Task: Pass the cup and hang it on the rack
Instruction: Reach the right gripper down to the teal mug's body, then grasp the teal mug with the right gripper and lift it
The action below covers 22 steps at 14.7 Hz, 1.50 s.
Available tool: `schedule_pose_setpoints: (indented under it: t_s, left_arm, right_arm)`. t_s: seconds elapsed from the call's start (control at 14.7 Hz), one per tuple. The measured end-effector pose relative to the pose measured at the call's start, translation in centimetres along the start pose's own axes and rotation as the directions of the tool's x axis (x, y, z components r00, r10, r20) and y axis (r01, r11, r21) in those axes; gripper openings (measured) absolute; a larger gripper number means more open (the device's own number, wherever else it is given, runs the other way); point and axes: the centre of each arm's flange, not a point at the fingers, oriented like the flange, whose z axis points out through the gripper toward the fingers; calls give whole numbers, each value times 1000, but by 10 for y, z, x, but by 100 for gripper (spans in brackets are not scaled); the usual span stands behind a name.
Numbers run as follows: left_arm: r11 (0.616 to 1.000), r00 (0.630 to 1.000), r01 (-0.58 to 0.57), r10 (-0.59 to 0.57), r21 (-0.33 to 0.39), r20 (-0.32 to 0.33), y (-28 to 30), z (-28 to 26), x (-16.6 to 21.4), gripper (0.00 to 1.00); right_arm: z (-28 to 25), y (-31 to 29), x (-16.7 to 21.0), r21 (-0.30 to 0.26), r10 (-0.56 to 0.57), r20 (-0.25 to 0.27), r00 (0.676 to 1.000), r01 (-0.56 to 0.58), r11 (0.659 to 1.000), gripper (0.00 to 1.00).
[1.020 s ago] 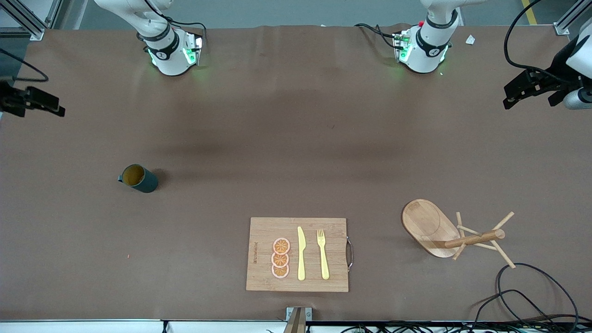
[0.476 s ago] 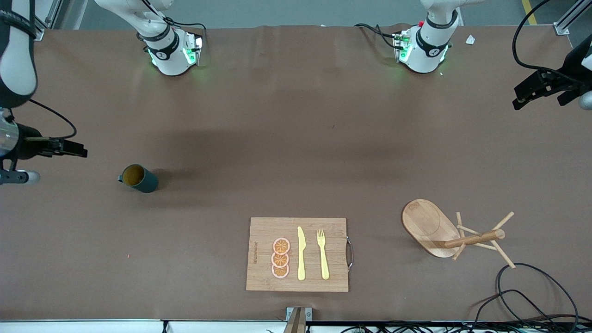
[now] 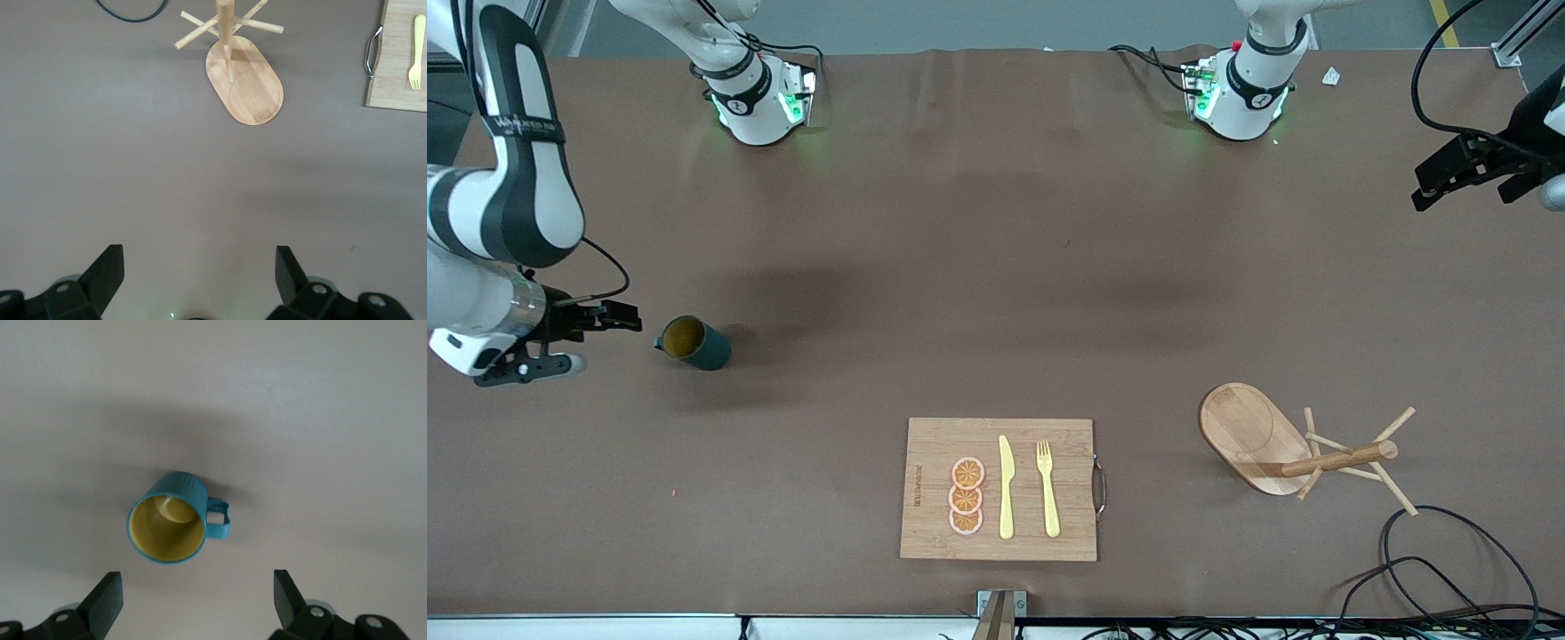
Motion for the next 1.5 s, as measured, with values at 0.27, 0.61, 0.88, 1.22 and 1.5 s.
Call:
schedule_pose_setpoints:
  t_s: [0.27,0.61,0.88,1.22,1.5]
  left_arm:
    - [1000,1000,-7,7,0,2,5,1,-1,100]
    - [1000,1000,-7,7,0,2,5,1,0,100]
    - [1000,1000,-7,7,0,2,5,1,0,100]
    - [1000,1000,-9,9,1,5,6,1,-1,100]
    - [1000,1000,-10,10,1,7,6,1,-1,100]
  right_arm:
    - [42,4,10,-6,-218,-1,976,218,976,100]
    - [99,-4,-1,-43,-288,-42,957,287,957,100]
    - [115,-11,-4,-39,-312,-40,949,311,950,100]
    - [128,-15,-3,-4,-294,-45,955,294,956,74]
    - [128,-15,-2,-4,-292,-49,955,292,956,31]
